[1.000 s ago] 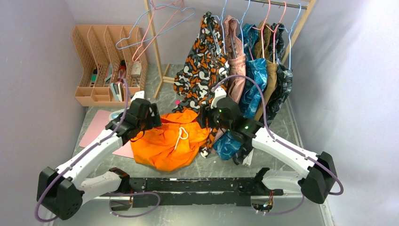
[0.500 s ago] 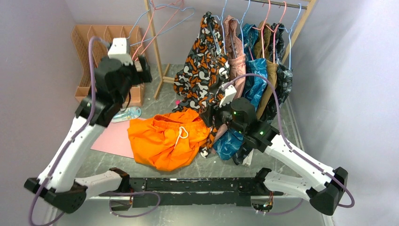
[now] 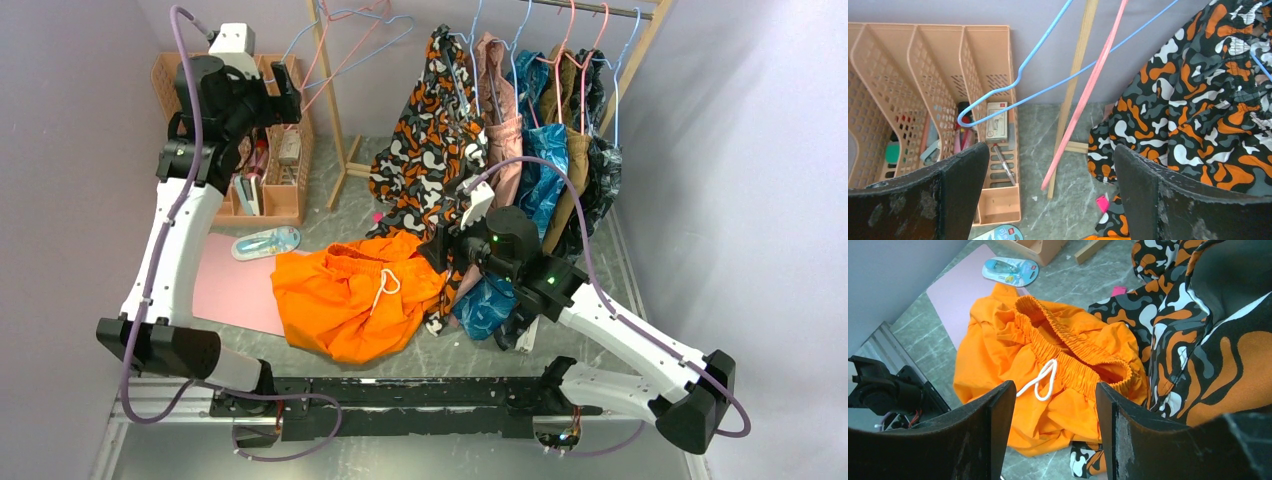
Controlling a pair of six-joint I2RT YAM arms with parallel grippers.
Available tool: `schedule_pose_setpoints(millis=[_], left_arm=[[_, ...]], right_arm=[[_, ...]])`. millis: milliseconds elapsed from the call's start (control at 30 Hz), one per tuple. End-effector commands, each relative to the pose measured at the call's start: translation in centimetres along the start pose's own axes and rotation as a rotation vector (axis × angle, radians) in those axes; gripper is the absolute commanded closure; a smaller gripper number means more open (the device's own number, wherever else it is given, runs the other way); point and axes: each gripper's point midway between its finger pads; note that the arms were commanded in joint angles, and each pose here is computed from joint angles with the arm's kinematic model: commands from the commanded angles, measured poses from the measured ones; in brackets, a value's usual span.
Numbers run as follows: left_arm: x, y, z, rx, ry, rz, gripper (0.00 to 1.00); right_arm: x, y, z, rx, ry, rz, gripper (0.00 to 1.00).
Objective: Place the shorts on the hanger
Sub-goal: Pick up the hanger from the clothesline.
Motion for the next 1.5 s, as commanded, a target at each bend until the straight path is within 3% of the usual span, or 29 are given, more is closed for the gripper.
schedule_pose_setpoints(millis=[0, 500, 633, 833, 1067, 1400, 1467], left_arm=[[-1.6, 0.6, 0.3, 0.026, -0.176, -0.035, 0.03], [-4.0, -3.3, 2.9, 0.169, -0.377, -0.061, 0.08], [-4.3, -3.8, 3.4, 0.19, -0.398, -0.065, 0.19], [-5.1, -4.4, 4.1, 0.208, -0.415, -0.057, 0.44], [-6.4, -4.8, 5.0, 0.205, -0.384, -0.002, 0.59], [-8.1, -2.7, 4.4, 0.101, -0.383, 0.043, 0.77], [-8.2, -2.5, 4.4, 0.087, -0.38, 0.045, 0.91]], right_arm=[[0.2, 0.7, -0.3, -0.036, 0.017, -0.008, 0.37], [-0.3, 0.3, -0.7, -0.022, -0.013, -0.014, 0.37], [-0.3, 0.2, -0.6, -0.017, -0.013, -0.011, 0.37], [-0.5, 0.0, -0.5, -0.013, -0.022, -0.012, 0.37], [-0.6, -0.1, -0.5, -0.008, -0.027, -0.013, 0.37], [-0.8, -0.2, -0.5, -0.005, -0.038, -0.01, 0.38], [-0.8, -0.3, -0.6, -0.004, -0.04, -0.01, 0.38]])
Point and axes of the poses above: each gripper's point midway between its finger pads, its own z axis out along the fingers, its own x axis along the line the jaws close on, y = z × x, and after that the axes turned 15 degrees about -z, right-handed
